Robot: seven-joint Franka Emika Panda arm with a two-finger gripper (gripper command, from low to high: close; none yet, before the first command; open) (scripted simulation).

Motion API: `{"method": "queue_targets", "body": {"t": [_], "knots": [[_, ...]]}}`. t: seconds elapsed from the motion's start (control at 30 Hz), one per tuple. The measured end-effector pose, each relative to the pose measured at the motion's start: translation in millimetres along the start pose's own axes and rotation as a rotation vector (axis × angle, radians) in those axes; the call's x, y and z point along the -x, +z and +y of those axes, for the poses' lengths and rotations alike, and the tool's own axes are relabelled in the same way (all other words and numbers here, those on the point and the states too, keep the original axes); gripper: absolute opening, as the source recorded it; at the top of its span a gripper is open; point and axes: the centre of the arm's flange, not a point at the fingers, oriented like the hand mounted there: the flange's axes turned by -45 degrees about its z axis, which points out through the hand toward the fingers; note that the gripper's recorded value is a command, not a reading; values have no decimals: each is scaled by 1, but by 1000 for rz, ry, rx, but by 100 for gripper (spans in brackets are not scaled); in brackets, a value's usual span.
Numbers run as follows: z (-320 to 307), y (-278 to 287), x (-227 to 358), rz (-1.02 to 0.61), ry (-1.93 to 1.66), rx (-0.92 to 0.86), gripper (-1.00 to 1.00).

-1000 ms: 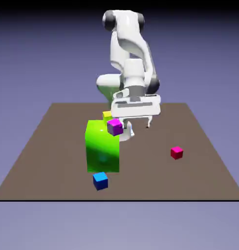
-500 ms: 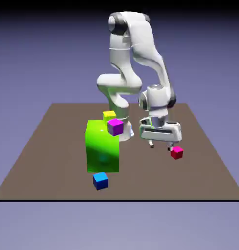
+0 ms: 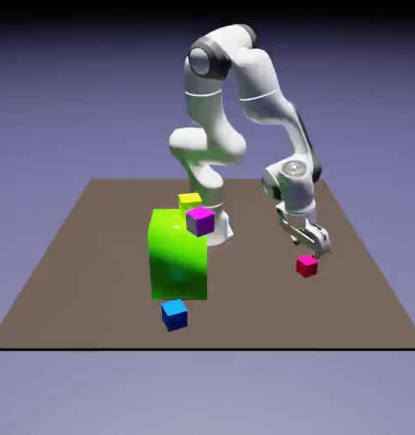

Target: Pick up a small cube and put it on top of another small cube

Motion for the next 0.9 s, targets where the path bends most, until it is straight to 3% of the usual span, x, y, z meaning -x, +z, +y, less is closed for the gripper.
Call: {"method": "queue_targets", "body": {"t": [0.37, 0.4, 0.9], "knots": [[3, 56, -8, 13, 0, 6, 0], [3, 60, -9, 17, -1, 7, -100], [1, -5, -1, 7, 0, 2, -100]]}}
